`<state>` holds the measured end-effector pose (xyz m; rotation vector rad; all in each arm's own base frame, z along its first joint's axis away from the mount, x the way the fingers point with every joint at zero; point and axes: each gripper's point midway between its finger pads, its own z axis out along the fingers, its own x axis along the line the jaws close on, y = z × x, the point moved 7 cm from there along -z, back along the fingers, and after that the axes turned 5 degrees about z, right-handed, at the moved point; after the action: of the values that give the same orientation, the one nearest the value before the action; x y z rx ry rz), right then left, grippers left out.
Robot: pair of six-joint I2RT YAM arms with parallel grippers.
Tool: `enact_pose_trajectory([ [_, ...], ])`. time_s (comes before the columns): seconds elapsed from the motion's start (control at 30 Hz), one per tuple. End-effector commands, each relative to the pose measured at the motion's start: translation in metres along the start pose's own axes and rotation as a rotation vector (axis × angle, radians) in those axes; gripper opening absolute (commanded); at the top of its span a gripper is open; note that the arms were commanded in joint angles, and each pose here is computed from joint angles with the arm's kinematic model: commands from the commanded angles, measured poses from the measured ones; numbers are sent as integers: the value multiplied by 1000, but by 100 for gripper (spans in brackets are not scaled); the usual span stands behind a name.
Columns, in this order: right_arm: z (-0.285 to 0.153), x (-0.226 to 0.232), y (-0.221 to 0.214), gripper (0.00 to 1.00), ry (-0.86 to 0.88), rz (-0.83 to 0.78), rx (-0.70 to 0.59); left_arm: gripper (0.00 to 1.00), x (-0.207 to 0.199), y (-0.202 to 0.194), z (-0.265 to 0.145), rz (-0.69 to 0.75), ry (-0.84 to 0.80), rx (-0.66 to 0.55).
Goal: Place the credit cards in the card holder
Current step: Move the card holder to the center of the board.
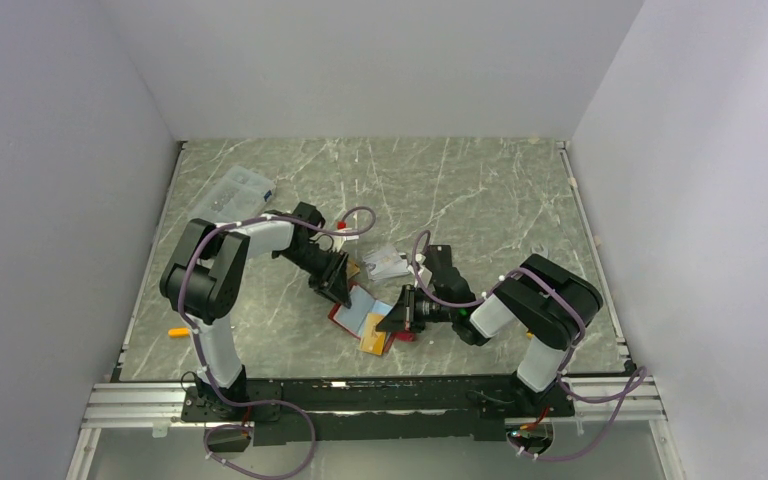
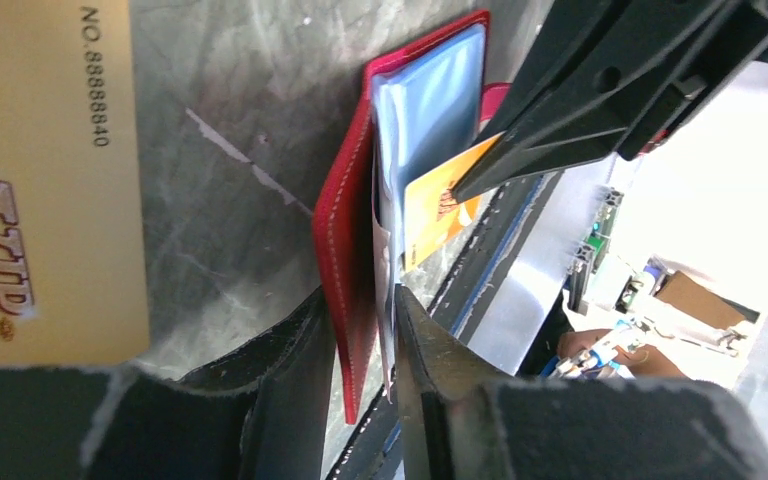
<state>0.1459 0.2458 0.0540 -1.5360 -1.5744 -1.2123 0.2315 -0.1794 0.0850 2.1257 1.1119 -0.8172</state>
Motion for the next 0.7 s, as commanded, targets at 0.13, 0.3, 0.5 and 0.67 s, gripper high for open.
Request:
enact_pose_trajectory([
  [0.13,4,-2,5,0,-4,-9,-10,33,-14,24,0,9,-111,-33],
  [0.3,4,-4,4,0,-9,-3,-6,33,-11,30,4,8,-91,-29],
  [0.5,5,-4,4,0,-8,-4,2,32,-5,33,5,11,-33,-8],
  [0.67,4,-3,5,0,-14,-12,-1,18,-2,28,2,41,36,3],
])
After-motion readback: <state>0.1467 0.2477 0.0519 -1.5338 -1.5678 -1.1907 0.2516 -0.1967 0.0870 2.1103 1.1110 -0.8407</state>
